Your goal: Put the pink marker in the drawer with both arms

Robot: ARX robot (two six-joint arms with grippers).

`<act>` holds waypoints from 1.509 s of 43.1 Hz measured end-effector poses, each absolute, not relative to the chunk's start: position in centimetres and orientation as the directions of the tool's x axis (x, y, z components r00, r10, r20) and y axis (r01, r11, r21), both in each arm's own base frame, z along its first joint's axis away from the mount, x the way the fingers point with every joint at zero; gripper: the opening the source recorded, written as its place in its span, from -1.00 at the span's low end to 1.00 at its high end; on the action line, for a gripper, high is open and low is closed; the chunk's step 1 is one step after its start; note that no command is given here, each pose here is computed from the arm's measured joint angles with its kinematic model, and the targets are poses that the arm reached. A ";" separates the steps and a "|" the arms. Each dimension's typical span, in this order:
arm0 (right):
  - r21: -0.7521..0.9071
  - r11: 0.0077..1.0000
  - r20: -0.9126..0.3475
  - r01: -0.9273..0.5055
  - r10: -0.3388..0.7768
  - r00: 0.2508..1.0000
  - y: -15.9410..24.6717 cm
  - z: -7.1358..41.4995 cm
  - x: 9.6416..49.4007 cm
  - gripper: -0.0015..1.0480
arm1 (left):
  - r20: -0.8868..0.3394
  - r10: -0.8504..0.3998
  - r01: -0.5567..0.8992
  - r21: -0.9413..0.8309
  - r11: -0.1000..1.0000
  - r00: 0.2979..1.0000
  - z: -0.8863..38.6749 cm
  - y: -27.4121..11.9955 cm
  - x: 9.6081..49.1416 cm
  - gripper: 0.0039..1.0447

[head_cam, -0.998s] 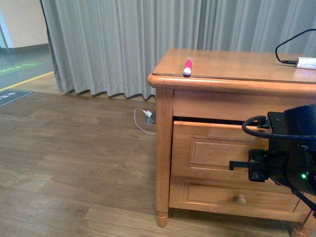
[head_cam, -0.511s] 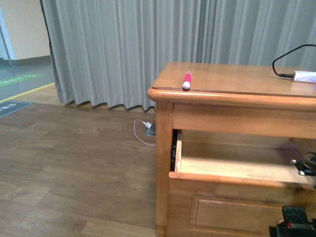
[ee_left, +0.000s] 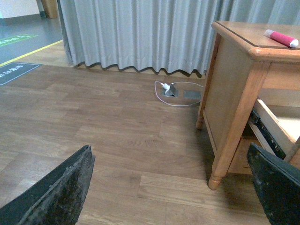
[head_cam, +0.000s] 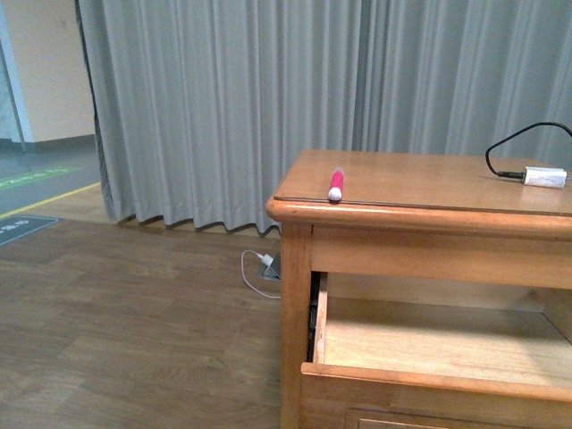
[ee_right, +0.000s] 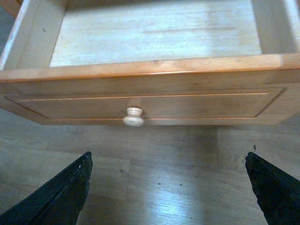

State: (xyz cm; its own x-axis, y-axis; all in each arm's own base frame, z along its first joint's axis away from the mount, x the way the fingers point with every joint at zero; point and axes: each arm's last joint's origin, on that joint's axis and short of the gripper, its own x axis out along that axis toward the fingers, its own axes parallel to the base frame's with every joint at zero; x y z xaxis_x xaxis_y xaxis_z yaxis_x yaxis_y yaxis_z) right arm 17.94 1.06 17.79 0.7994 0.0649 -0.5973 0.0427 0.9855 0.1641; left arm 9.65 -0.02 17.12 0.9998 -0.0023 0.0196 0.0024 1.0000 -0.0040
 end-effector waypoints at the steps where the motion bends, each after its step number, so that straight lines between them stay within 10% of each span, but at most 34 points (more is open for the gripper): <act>1: 0.166 0.985 -0.583 0.048 0.058 0.811 0.9 18.4 17.3 0.84 | 0.020 -0.003 0.003 -0.004 1.000 1.000 17.1 0.0 9.6 0.89; 40: 0.199 0.980 -0.430 0.032 0.058 0.901 1.3 23.4 13.0 0.84 | -0.093 -0.089 0.081 -0.087 0.993 0.992 17.7 -1.3 10.7 0.89; 52: 0.201 0.979 -0.430 0.032 0.058 0.901 1.3 23.4 13.0 0.84 | -0.022 -0.187 0.187 -0.024 0.982 0.982 27.5 -6.0 21.8 0.89; 65: 0.201 0.979 -0.430 0.032 0.058 0.901 1.3 23.4 13.0 0.84 | -0.131 -0.244 0.250 0.035 0.967 0.961 29.5 -11.5 32.2 0.89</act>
State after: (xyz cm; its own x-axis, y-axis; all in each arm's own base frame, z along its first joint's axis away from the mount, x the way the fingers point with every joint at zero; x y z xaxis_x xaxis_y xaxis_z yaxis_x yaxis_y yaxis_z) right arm 13.03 1.32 23.40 0.9009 0.0583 -0.4301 0.0324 0.9791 0.2006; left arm 32.25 -11.50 29.45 0.9609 -0.2439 -0.1311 0.2504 0.9675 0.0355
